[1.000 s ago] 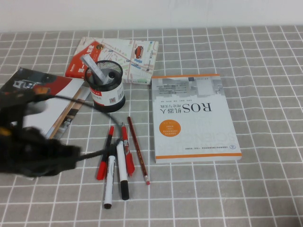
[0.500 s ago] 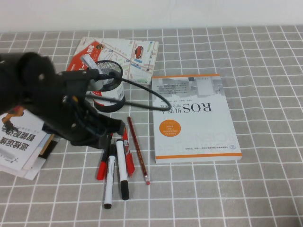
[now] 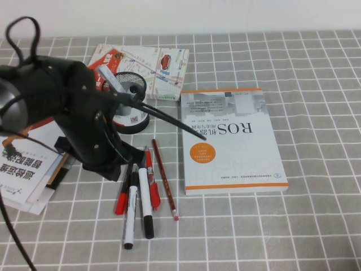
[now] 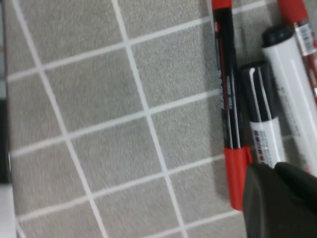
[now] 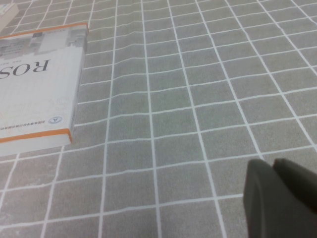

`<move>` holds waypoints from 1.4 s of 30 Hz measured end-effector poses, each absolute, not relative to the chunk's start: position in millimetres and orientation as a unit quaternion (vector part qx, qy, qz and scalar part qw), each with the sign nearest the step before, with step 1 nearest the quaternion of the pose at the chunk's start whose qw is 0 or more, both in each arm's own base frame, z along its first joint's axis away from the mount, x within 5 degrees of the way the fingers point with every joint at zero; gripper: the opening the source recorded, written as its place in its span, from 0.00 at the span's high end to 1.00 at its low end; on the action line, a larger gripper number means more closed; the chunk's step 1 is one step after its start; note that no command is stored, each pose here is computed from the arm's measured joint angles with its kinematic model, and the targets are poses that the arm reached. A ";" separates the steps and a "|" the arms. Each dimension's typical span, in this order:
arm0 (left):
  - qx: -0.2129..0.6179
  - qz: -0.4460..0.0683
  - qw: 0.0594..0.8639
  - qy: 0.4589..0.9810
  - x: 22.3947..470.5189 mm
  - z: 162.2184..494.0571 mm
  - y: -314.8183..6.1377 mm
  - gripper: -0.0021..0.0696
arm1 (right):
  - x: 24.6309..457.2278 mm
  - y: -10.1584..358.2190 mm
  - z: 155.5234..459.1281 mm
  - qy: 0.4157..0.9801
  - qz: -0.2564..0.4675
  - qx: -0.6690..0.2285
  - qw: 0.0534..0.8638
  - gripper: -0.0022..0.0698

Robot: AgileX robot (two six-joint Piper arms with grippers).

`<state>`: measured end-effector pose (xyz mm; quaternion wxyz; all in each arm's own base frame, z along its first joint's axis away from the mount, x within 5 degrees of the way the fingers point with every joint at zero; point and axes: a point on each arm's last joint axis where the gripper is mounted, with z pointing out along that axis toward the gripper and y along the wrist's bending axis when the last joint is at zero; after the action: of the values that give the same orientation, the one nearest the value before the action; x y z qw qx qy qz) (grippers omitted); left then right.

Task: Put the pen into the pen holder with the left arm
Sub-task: Pick up the pen on the table

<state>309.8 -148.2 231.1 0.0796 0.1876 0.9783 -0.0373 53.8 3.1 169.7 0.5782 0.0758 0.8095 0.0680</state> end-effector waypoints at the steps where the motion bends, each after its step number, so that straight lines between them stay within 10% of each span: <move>1: 0.198 -0.035 0.077 0.977 311.2 228.3 -148.6 0.97 | 53.8 3.1 169.7 0.810 0.068 0.076 0.578 0.99; 13: 0.225 -0.028 0.069 0.972 332.3 208.3 -158.0 0.58 | 53.8 3.1 169.7 0.810 0.068 0.076 0.578 0.99; 42: 0.216 -0.007 0.060 0.974 350.2 184.0 -162.6 0.56 | 53.8 3.1 169.7 0.810 0.068 0.076 0.578 0.99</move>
<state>350.2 -162.6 184.0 0.0604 0.2160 0.9745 -0.0073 53.8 3.1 169.7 0.5782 0.0758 0.8095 0.0680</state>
